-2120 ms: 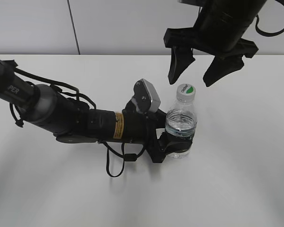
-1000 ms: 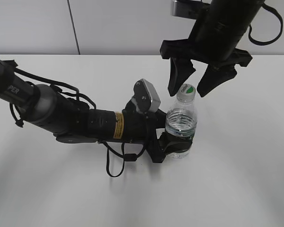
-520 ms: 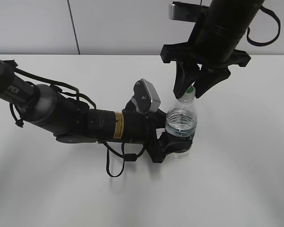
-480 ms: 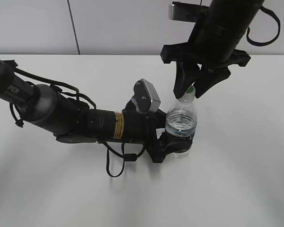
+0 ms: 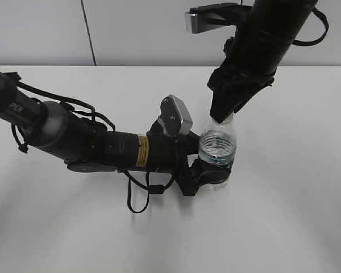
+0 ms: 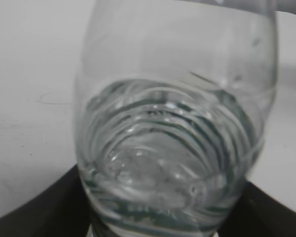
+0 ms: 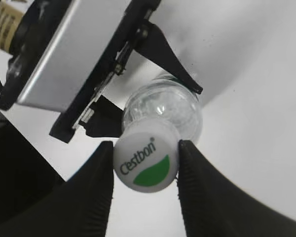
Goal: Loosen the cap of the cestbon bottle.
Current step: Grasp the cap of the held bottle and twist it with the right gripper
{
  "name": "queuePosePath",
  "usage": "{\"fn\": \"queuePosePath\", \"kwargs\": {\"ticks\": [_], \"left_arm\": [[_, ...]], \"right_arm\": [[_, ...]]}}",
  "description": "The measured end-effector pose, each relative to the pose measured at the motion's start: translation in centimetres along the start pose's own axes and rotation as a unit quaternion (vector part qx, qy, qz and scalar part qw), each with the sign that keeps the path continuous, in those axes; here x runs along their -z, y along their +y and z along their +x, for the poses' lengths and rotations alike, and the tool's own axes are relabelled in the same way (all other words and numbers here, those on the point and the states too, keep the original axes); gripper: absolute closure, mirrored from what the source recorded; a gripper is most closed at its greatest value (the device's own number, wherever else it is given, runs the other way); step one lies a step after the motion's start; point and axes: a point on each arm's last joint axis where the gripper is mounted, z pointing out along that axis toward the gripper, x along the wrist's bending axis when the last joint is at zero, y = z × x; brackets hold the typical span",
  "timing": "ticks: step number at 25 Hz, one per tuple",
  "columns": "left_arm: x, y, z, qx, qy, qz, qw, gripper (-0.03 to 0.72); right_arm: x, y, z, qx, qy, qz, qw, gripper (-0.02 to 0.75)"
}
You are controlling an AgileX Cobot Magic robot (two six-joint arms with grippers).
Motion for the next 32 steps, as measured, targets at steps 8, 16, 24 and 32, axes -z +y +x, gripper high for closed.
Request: {"fn": "queuePosePath", "kwargs": {"ticks": [8, 16, 24, 32], "left_arm": [[0.0, -0.01, -0.02, -0.001, -0.001, 0.001, 1.0, 0.175], [0.0, 0.0, -0.01, 0.0, 0.0, 0.0, 1.0, 0.175], [0.0, 0.0, -0.01, 0.0, 0.0, 0.0, 1.0, 0.175], [0.0, 0.0, -0.01, 0.0, 0.0, 0.0, 1.0, 0.175]], "right_arm": [[0.03, 0.01, -0.04, 0.25, -0.001, -0.001, 0.968, 0.434], [0.03, 0.07, -0.09, 0.266, -0.004, -0.003, 0.964, 0.388], [-0.02, 0.14, -0.13, 0.262, -0.006, -0.005, 0.965, 0.274], [-0.01, 0.36, -0.22, 0.119, -0.012, -0.018, 0.993, 0.122]]}}
